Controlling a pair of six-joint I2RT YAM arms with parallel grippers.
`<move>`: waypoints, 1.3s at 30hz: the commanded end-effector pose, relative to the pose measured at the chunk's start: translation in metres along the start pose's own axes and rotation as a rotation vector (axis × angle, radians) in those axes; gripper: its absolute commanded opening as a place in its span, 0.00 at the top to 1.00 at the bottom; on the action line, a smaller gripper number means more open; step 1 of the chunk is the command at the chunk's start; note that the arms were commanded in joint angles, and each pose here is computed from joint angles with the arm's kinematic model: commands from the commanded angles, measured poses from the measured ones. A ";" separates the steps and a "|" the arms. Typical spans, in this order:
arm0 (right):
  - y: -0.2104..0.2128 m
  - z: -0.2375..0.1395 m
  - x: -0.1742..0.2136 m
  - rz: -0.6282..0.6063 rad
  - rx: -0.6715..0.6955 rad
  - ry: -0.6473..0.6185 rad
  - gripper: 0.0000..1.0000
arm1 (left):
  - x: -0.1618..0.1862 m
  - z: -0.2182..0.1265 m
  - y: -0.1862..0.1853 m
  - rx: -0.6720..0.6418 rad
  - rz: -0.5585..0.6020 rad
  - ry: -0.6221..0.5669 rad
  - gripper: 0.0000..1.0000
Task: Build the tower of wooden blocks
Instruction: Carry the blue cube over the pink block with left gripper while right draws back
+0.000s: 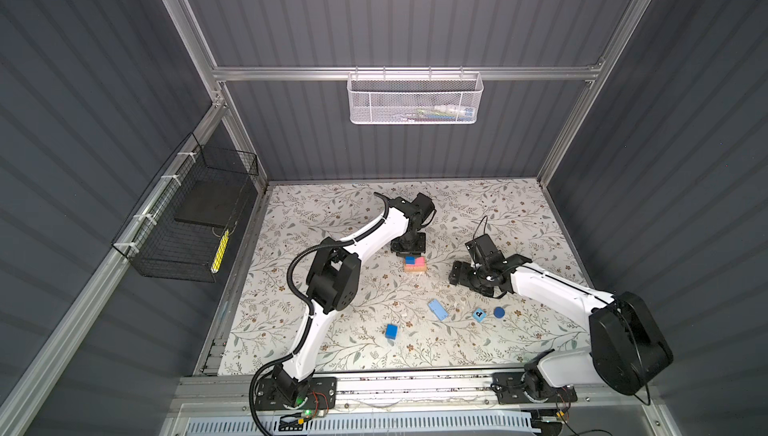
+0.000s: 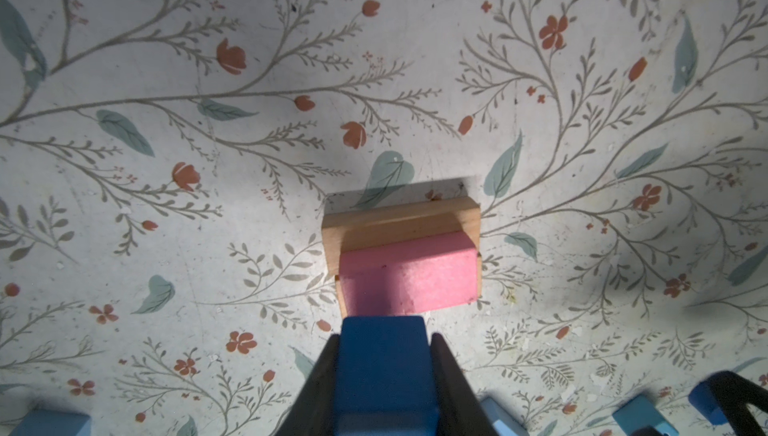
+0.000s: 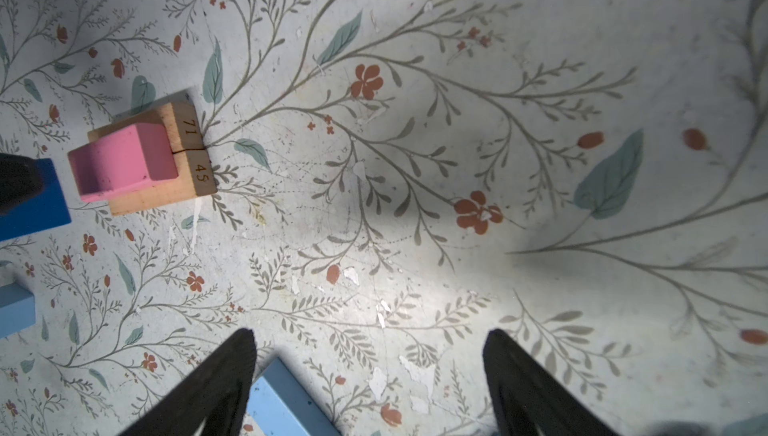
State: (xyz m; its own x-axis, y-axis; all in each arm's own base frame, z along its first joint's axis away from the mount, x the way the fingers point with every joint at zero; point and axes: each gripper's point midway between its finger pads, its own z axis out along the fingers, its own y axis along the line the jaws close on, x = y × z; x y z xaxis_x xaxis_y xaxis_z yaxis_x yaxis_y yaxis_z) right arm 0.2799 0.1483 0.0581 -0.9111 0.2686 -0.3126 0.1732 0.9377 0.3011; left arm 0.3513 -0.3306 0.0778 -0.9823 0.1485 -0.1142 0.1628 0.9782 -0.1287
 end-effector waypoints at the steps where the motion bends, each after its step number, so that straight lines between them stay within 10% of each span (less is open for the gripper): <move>1: -0.003 0.005 0.004 -0.005 0.003 0.019 0.12 | 0.000 0.008 -0.002 -0.014 -0.018 0.009 0.92; 39: 0.001 0.017 0.007 0.003 -0.018 0.047 0.12 | -0.007 0.018 0.001 -0.048 -0.053 0.000 0.86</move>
State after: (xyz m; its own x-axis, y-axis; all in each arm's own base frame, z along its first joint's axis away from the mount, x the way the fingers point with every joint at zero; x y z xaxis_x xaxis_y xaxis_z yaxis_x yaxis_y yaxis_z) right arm 0.2840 0.1570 0.0497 -0.9193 0.2662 -0.2900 0.1643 0.9289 0.3320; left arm 0.3620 -0.3325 0.0624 -0.9873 0.1078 -0.1169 0.1194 0.9880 -0.0976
